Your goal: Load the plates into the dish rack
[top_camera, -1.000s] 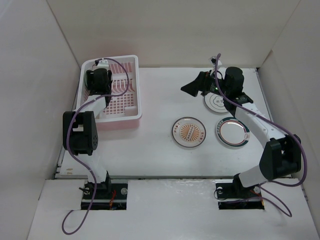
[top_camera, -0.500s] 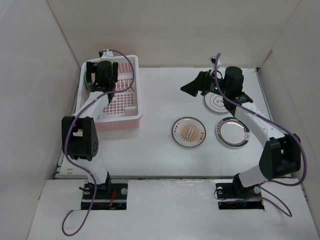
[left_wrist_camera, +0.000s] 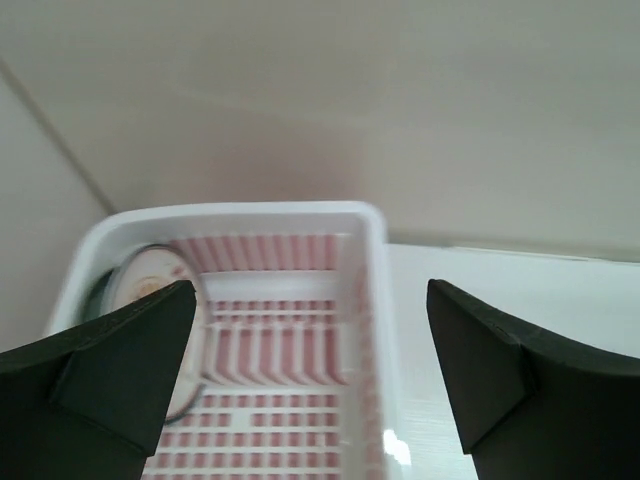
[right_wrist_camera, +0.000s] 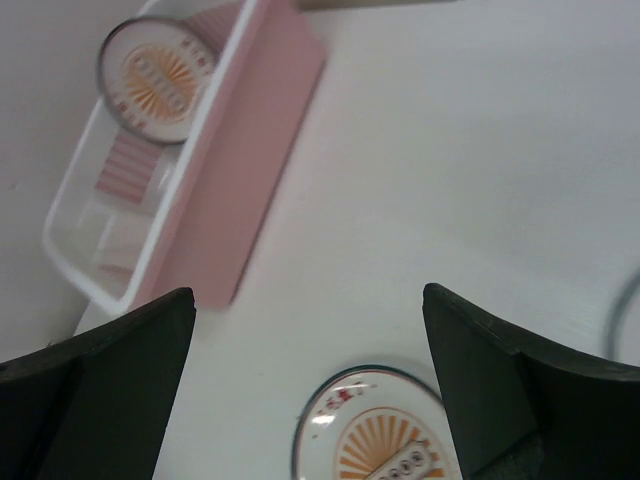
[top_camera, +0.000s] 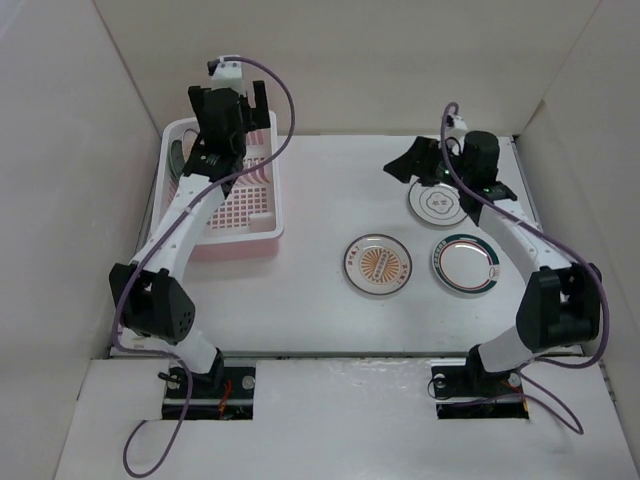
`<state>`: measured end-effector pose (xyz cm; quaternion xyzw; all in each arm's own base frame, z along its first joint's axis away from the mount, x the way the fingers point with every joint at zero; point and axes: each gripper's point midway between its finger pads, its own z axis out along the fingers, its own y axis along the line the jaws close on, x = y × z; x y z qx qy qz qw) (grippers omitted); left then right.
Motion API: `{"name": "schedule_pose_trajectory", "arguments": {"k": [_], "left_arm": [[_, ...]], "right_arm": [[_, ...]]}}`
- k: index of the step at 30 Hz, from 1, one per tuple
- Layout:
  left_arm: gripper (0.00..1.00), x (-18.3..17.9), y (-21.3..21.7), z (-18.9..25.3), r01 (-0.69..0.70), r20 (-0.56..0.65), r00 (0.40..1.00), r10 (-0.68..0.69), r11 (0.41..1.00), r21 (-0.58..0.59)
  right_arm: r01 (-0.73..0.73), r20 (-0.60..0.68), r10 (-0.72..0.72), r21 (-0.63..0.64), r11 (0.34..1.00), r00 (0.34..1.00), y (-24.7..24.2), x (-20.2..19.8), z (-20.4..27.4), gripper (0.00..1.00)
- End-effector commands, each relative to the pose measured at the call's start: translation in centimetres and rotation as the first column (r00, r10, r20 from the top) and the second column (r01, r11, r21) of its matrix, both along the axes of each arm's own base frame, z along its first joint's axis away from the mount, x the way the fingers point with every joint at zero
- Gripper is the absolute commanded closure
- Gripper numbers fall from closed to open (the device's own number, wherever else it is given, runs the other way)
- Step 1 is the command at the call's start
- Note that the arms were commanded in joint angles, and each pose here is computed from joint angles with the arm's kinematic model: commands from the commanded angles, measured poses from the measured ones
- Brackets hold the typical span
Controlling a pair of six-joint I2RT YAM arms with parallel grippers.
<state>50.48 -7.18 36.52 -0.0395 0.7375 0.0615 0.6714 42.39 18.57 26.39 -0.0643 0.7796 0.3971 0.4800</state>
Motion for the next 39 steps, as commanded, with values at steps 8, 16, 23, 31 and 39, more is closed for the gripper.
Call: {"name": "schedule_pose_trajectory", "arguments": {"k": [8,16,23,31,39], "left_arm": [[0.0,-12.6,-14.9,4.9,0.646,0.284,0.757,-0.588,0.611,-0.457],[0.0,-16.5,-22.1,1.6,0.727,0.225,0.651,-0.725,0.51,-0.46],[0.0,-18.3,-24.0,1.9,0.74,0.198,0.634,-0.748,0.512,-0.436],[0.0,-18.5,-23.9,1.8,0.736,0.196,0.642,-0.741,0.524,-0.429],[0.0,-18.7,-24.0,1.5,0.733,0.188,0.644,-0.742,0.526,-0.432]], "right_arm": [[0.463,0.033,-0.462,-0.036,0.886,0.886,-14.5,4.0,-1.7,0.0],[0.573,-0.166,-0.57,-0.031,0.819,0.805,-21.8,5.0,-9.0,0.03],[0.549,-0.282,-0.543,-0.062,0.833,0.791,-23.2,5.5,-15.0,0.05],[0.574,-0.355,-0.562,-0.083,0.815,0.747,-24.0,5.8,-18.4,0.06],[0.561,-0.448,-0.521,-0.052,0.826,0.726,-23.7,6.1,-21.2,0.18]]}}
